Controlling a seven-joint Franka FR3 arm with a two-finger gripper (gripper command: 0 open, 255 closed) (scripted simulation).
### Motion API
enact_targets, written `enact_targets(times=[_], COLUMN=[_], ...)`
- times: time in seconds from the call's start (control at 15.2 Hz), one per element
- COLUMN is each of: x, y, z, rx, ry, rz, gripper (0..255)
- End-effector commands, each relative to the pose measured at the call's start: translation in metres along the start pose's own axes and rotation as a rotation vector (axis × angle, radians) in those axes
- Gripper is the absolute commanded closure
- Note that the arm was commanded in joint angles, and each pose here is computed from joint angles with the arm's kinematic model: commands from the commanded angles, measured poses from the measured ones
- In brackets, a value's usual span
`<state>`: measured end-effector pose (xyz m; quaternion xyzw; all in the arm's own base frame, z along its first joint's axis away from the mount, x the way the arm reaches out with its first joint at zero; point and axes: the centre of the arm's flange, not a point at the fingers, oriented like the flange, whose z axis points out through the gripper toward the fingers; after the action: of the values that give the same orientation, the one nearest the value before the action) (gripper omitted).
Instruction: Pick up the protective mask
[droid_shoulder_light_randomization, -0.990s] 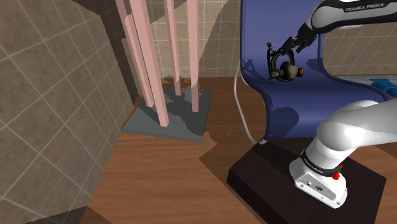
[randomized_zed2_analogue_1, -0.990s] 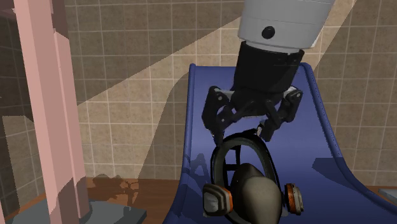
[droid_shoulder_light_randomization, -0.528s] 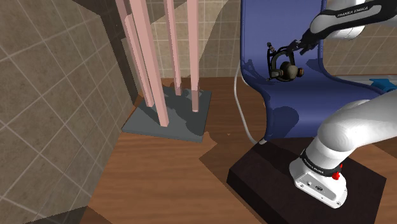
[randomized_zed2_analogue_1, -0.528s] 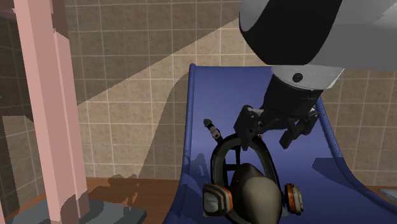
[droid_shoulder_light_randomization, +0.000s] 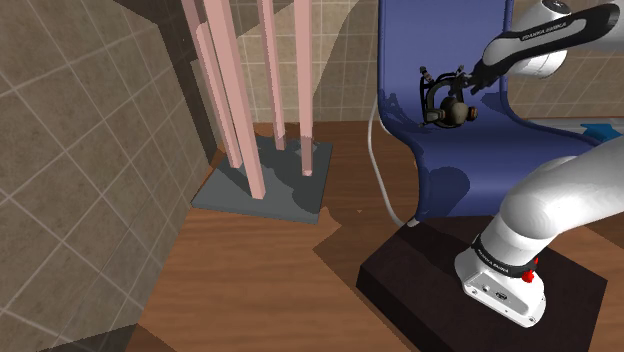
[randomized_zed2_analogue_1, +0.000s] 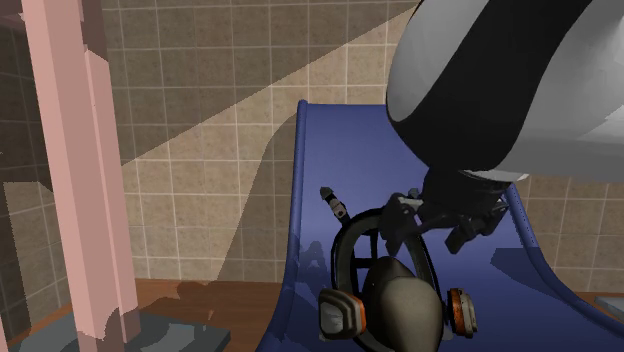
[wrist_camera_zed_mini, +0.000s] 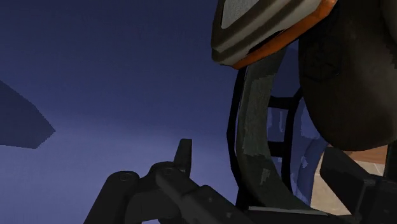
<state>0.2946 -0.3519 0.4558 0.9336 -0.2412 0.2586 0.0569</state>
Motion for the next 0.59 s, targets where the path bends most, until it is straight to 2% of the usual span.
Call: enact_targets(times=[0.0, 0.07, 0.13, 0.53], x=[-0.0072, -0.0072, -0.0075, -0.0072], y=[-0.0005, -0.0005, 0.001, 0.0002], z=[0.0096, 0.0095, 0.0102, 0.0106], rx=[0.002, 0.002, 0.002, 0.001], ry=[-0.012, -0.012, -0.012, -0.012], rz=[-0.001, -0.001, -0.001, -0.001], gripper=[0, 0, 255, 255])
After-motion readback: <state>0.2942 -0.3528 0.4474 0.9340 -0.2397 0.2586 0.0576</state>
